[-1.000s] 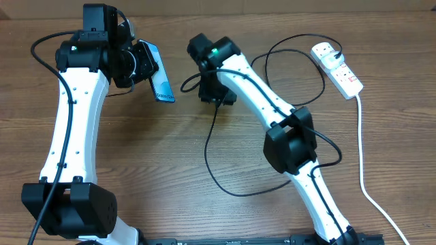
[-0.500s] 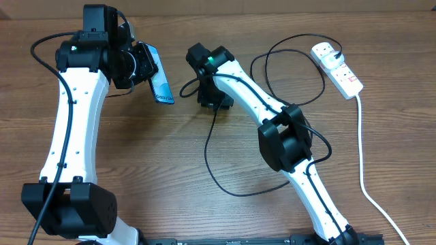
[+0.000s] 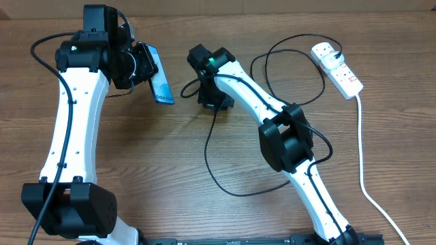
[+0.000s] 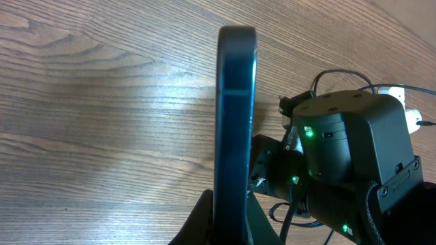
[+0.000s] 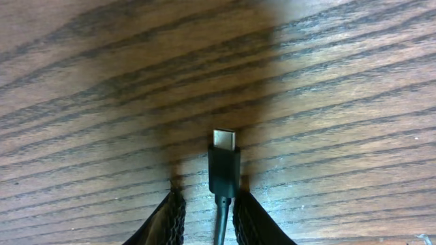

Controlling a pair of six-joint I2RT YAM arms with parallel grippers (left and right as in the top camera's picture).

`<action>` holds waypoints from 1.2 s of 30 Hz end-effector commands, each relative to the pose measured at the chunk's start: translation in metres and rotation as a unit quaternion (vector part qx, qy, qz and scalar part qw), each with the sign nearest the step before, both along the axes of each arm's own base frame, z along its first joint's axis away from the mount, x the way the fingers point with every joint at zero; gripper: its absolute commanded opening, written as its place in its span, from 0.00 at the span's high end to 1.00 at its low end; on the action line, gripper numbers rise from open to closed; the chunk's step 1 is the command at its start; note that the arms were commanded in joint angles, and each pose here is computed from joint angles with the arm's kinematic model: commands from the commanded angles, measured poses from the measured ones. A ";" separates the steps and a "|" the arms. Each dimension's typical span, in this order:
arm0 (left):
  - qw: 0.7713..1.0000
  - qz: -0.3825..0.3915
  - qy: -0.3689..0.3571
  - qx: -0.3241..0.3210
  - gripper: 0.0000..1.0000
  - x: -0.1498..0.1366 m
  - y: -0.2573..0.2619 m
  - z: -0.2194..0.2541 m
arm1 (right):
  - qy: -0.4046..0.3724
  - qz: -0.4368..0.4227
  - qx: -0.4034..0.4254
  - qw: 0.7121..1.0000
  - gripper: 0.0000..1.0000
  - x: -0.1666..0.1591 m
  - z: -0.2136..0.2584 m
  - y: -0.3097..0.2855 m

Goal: Plug charger to phone and switch on socket
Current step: 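Align the plug under the phone's bottom port with the right gripper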

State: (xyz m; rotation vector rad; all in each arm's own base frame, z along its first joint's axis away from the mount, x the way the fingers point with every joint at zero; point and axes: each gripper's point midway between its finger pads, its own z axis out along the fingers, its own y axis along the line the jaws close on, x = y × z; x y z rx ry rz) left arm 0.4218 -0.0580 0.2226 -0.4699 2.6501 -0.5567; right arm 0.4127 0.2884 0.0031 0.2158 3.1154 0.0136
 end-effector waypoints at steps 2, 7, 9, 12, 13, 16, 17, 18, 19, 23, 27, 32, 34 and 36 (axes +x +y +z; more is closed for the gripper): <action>1.000 -0.006 -0.011 0.002 0.96 0.001 0.000 0.006 | 0.023 -0.002 -0.023 0.999 0.76 -0.007 -0.017 -0.014; 1.000 -0.006 -0.011 0.002 0.96 0.001 0.000 0.006 | 0.019 -0.003 -0.029 0.999 0.77 -0.003 -0.017 -0.022; 1.000 -0.006 -0.011 0.002 0.96 0.001 0.000 0.006 | 0.021 0.001 -0.027 0.999 0.77 -0.002 -0.017 -0.023; 1.000 -0.006 -0.012 0.002 0.96 0.001 0.000 0.006 | 0.027 0.006 -0.022 0.999 0.85 -0.003 -0.017 -0.022; 1.000 -0.006 -0.012 0.002 0.96 0.001 0.000 0.006 | 0.028 0.006 -0.020 0.999 0.85 -0.004 -0.017 -0.022; 1.000 -0.006 -0.011 0.002 0.96 0.001 0.000 0.006 | 0.029 0.007 -0.017 0.999 0.88 -0.004 -0.017 -0.020; 1.000 -0.006 -0.011 0.002 0.96 0.001 0.000 0.006 | 0.028 0.009 -0.016 0.999 0.90 -0.004 -0.017 -0.020; 1.000 -0.006 -0.011 0.002 0.96 0.001 0.000 0.006 | 0.028 0.010 -0.017 0.999 0.92 -0.004 -0.017 -0.020; 1.000 -0.006 -0.011 0.002 0.96 0.001 0.000 0.006 | 0.028 0.010 -0.016 0.999 0.96 -0.004 -0.017 -0.019; 1.000 -0.006 -0.011 0.002 0.96 0.001 0.000 0.006 | 0.031 0.009 -0.008 0.999 0.96 -0.005 -0.013 -0.018; 1.000 -0.005 -0.012 0.002 0.96 0.001 0.000 0.006 | 0.020 0.002 -0.001 1.000 0.96 0.001 0.004 -0.021; 0.999 -0.024 -0.022 -0.016 0.96 0.003 -0.007 0.010 | -0.024 0.003 0.032 0.999 0.96 0.010 0.063 -0.021; 0.995 -0.068 -0.056 -0.053 0.96 0.009 -0.020 0.023 | -0.049 0.003 0.047 0.998 0.96 0.005 0.107 -0.025; 0.990 -0.076 -0.077 -0.088 0.96 0.015 -0.024 0.034 | -0.068 0.009 0.059 0.996 0.96 -0.005 0.143 -0.027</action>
